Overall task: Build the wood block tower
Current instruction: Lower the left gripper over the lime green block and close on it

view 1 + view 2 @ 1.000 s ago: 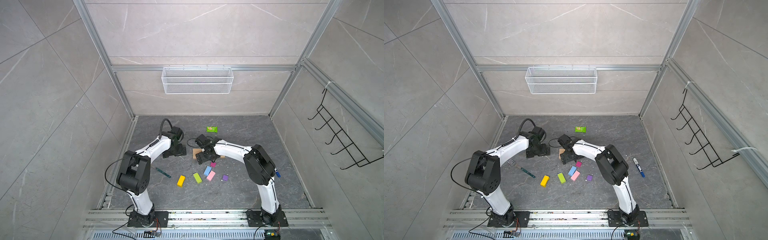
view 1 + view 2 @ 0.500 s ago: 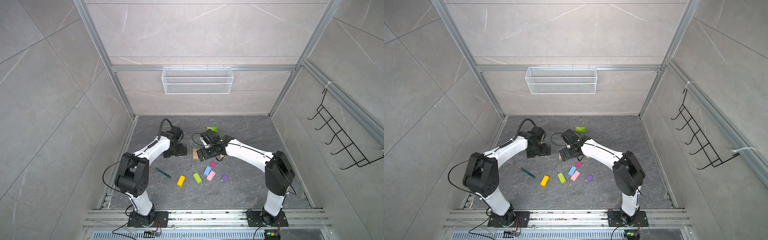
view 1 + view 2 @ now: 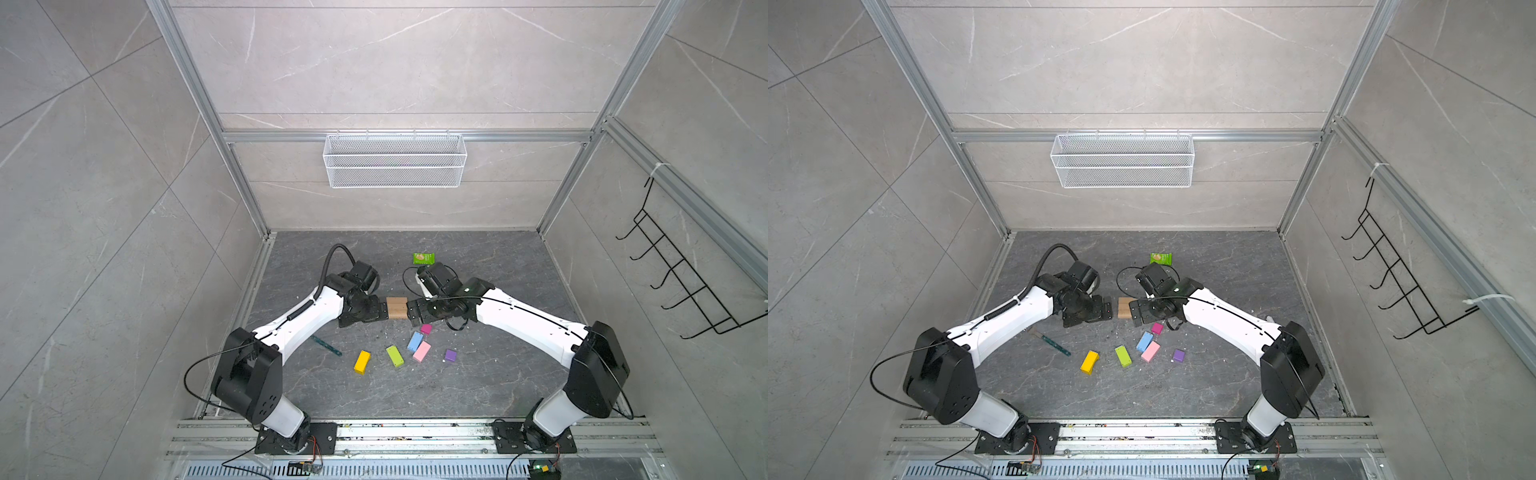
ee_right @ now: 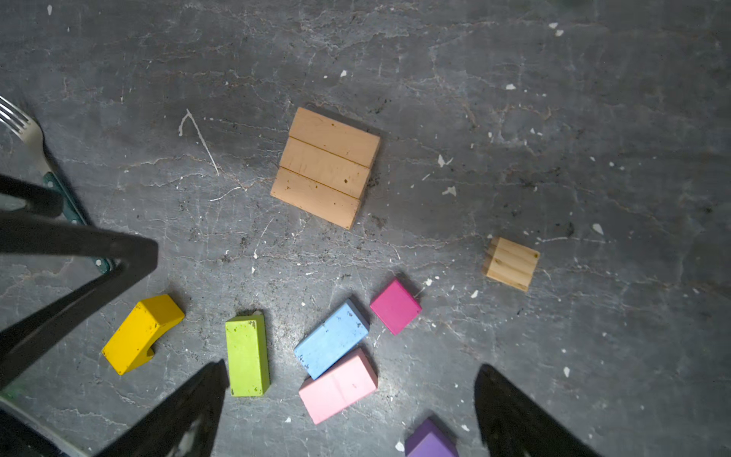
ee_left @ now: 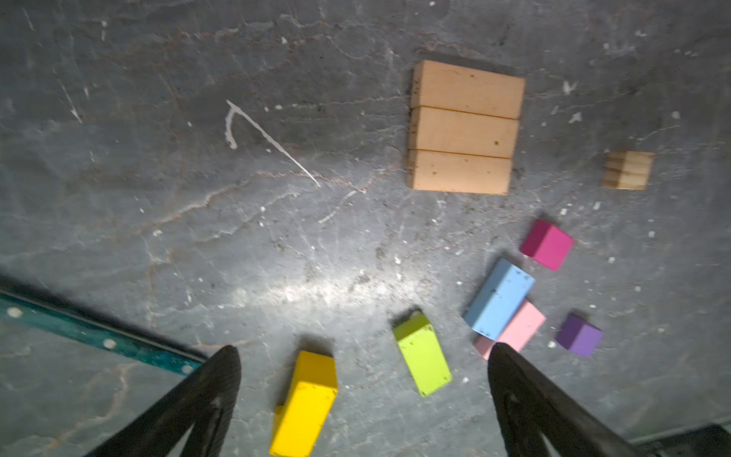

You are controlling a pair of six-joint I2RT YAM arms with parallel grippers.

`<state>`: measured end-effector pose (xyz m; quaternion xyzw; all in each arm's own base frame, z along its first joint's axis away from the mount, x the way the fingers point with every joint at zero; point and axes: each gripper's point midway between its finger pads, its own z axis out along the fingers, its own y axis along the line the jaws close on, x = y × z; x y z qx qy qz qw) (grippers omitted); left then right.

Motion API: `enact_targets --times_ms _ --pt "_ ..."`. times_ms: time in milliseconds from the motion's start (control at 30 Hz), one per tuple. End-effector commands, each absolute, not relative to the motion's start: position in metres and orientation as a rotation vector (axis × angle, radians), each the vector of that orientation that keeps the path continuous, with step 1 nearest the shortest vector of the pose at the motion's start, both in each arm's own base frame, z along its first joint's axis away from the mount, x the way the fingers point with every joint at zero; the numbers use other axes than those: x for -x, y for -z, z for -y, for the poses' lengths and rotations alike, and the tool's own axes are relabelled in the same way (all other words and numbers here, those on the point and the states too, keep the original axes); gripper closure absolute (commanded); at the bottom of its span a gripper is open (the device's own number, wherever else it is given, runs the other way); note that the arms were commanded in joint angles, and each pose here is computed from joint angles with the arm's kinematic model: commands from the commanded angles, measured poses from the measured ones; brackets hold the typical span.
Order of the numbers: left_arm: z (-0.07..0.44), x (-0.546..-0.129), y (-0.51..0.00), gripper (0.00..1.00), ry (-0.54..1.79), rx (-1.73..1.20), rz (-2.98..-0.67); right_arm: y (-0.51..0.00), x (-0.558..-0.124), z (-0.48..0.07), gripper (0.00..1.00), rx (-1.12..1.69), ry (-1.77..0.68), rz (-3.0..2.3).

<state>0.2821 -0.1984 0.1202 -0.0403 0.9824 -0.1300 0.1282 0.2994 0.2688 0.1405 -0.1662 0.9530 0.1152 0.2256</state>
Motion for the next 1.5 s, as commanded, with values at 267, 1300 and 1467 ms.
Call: enact_targets --times_ms 267,1300,1467 --pt "0.234 -0.235 -0.121 0.0 0.483 0.403 -2.854 -0.142 -0.283 -0.251 0.01 0.28 -0.387 -2.592" --pt "0.277 -0.217 -0.047 0.33 0.122 0.551 -2.965 -0.137 -0.256 -0.204 0.01 0.142 -0.318 -2.57" --pt "0.275 -0.216 -0.043 0.4 0.105 0.561 -2.975 -0.139 -0.259 -0.2 0.01 0.135 -0.285 -2.562"
